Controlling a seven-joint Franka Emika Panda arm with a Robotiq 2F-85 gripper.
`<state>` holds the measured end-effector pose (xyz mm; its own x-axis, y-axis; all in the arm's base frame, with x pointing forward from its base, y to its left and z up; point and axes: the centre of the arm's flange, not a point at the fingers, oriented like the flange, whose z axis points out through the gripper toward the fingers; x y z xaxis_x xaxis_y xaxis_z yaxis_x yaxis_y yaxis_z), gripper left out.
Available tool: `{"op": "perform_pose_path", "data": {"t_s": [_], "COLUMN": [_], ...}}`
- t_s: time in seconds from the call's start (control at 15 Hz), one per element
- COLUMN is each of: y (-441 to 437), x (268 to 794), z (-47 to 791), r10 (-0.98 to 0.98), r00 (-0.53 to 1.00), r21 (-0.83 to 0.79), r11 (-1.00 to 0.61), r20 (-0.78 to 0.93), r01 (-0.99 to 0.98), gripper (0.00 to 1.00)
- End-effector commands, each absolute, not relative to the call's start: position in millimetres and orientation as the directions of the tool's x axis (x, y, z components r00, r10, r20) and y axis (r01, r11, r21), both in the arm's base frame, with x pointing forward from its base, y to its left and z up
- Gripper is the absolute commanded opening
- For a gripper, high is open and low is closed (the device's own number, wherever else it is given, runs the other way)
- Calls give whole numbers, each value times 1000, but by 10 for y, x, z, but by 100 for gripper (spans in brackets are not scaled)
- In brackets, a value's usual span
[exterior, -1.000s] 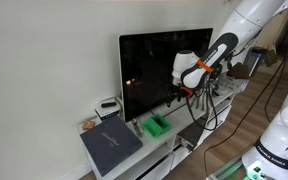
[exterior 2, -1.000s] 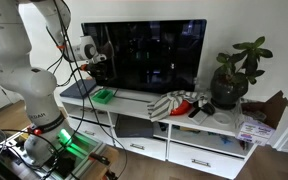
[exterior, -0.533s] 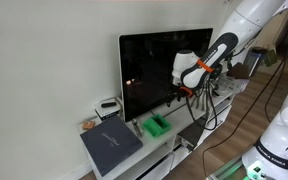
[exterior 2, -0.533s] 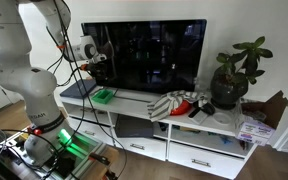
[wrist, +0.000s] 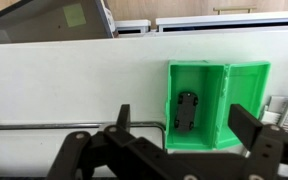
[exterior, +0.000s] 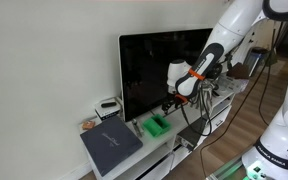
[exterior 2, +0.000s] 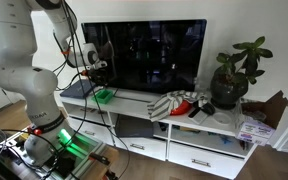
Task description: Pick up the green lunch box and move it to the left of the tv stand
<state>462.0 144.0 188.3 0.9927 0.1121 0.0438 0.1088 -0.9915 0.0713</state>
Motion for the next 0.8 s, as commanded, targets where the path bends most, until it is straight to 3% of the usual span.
{"op": "perform_pose_path", "data": {"t_s": [0.0,0.73], "y": [1661,2067], "x": [4706,4937], "z": [1468,974], "r10": [110,129], "r00": [993,990], "r21": [91,80], "r11": [-990,-989], "r20": [41,58], "r01": [106,124], "gripper": [100,100]}}
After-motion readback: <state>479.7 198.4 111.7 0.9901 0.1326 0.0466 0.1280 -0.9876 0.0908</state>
